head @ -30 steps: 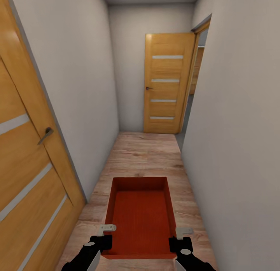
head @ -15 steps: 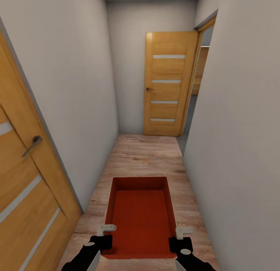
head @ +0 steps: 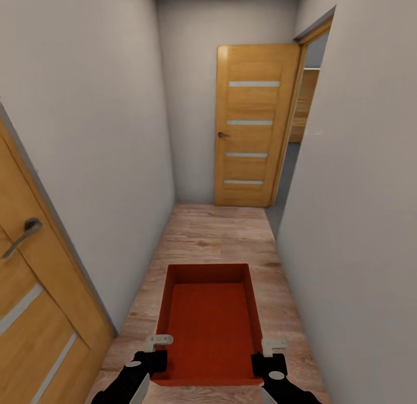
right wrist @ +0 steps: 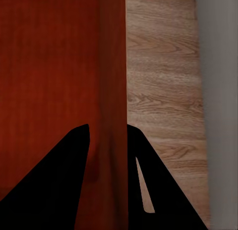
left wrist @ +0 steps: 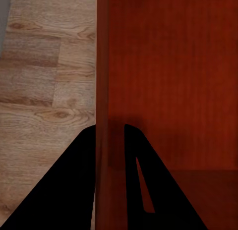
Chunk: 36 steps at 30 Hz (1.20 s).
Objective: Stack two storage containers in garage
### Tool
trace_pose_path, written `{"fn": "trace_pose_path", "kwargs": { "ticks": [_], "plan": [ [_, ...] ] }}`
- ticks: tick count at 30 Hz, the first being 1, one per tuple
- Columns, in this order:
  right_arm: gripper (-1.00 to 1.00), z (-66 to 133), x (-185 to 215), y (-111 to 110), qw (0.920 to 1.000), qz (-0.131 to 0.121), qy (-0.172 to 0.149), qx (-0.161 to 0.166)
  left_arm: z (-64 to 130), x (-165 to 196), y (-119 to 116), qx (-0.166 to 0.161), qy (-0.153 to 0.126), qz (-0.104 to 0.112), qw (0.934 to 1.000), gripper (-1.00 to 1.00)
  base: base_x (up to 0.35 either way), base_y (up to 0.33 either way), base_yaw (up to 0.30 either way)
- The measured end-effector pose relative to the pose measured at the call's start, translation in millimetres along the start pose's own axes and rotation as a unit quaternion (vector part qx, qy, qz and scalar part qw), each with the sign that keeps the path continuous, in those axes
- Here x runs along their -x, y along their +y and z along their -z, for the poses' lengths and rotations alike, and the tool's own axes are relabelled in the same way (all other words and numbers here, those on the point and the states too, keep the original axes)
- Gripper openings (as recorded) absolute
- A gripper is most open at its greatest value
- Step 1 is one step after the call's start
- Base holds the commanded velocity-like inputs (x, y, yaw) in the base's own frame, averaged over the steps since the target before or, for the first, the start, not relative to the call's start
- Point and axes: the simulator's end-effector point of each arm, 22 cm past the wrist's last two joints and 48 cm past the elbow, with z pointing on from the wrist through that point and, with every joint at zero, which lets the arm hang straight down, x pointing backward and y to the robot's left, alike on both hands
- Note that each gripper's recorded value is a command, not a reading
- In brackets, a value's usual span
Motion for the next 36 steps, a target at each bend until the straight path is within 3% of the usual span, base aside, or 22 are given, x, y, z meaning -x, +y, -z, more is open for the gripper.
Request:
{"fn": "trace_pose_path", "kwargs": {
  "ticks": [36],
  "plan": [
    [-1.00, 0.0, -0.2, 0.0, 1.0000, 0.000, 0.000, 0.000, 0.0, -0.1, 0.0, 0.000, 0.000, 0.000, 1.0000, -1.00, 0.324, 0.000, 0.000]
  ]
}}
